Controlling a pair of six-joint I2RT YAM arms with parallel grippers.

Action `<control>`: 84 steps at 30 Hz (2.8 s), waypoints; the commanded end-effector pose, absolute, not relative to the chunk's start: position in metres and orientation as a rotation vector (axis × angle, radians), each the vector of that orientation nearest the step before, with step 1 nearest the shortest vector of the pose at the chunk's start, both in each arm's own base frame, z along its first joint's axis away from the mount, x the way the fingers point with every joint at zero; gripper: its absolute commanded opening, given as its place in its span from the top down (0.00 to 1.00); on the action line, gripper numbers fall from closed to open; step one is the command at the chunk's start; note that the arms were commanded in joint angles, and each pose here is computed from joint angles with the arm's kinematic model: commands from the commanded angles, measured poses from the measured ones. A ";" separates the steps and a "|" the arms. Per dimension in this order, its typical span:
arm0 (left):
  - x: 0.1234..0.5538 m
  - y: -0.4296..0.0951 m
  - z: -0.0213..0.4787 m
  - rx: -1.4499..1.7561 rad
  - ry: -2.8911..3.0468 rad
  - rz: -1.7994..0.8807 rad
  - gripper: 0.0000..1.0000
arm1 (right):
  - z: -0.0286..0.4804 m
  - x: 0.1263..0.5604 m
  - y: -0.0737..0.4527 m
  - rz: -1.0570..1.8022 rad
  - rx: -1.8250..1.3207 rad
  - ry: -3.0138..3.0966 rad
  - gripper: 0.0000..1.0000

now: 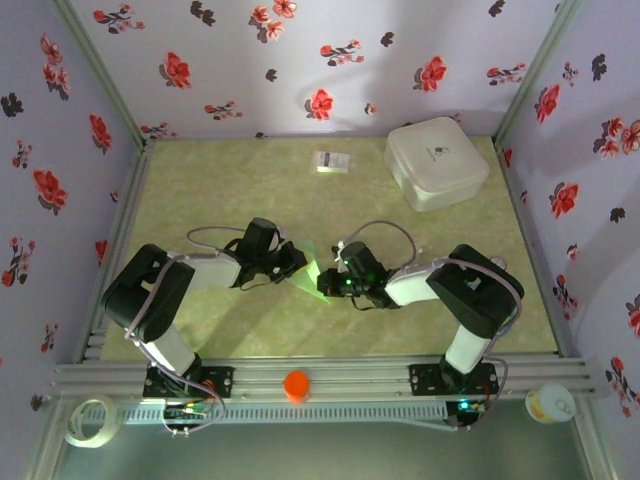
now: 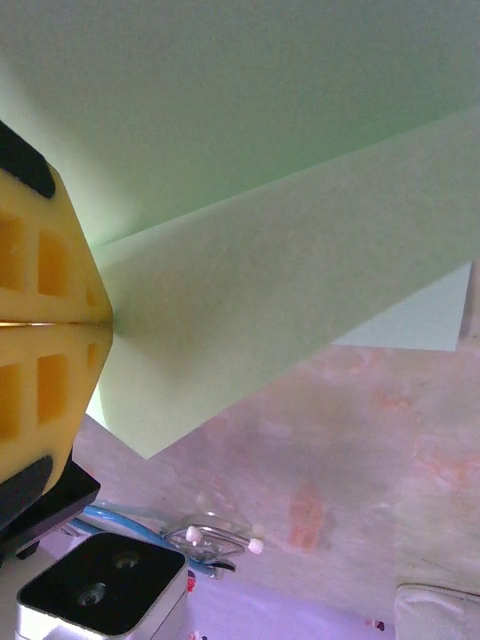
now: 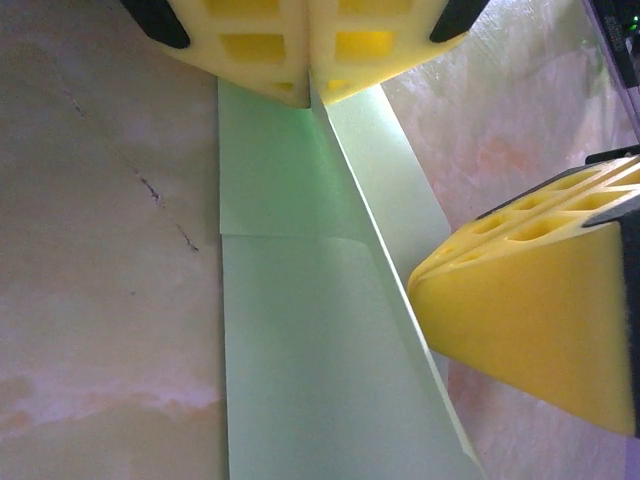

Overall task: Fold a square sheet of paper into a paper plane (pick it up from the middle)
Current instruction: Fourth fold the wing at the center of the table.

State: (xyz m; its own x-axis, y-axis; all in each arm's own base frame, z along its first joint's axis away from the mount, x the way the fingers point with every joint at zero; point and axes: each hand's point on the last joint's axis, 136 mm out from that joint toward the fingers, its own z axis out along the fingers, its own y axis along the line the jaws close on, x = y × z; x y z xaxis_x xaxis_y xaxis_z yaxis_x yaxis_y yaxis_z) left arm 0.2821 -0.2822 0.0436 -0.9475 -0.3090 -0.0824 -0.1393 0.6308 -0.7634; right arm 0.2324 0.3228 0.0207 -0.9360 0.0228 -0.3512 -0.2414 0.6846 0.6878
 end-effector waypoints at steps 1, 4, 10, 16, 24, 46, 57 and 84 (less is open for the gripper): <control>0.291 -0.289 0.055 -0.342 2.599 -1.238 0.92 | 0.003 0.223 0.319 1.088 -0.169 2.663 0.95; 0.291 -0.290 0.052 -0.344 2.607 -1.233 0.91 | 0.004 0.223 0.319 1.092 -0.170 2.664 0.95; 0.293 -0.289 0.044 -0.365 2.620 -1.208 0.90 | 0.001 0.222 0.320 1.095 -0.175 2.678 0.95; 0.294 -0.287 0.035 -0.384 2.645 -1.176 0.91 | -0.002 0.221 0.321 1.092 -0.183 2.699 0.95; 0.292 -0.280 0.026 -0.403 2.683 -1.109 0.92 | -0.003 0.221 0.318 1.079 -0.180 2.712 0.94; 0.286 -0.271 0.010 -0.416 2.735 -1.033 0.93 | 0.005 0.225 0.319 1.144 -0.127 2.701 0.87; 0.289 -0.275 0.016 -0.387 2.728 -1.041 0.92 | -0.007 0.223 0.315 1.111 -0.078 2.748 0.97; 0.292 -0.291 0.022 -0.319 2.709 -1.141 0.90 | -0.014 0.224 0.307 1.074 -0.012 2.775 0.98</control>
State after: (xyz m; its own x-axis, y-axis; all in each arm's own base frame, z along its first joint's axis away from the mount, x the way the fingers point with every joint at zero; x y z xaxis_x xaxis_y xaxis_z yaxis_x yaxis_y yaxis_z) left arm 0.2903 -0.2828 0.0222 -0.9504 -0.3014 -0.0771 -0.1586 0.6825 -0.7135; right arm 0.2345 0.3251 0.0189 -0.9704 0.0395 -0.2382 -0.1524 0.6650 0.7311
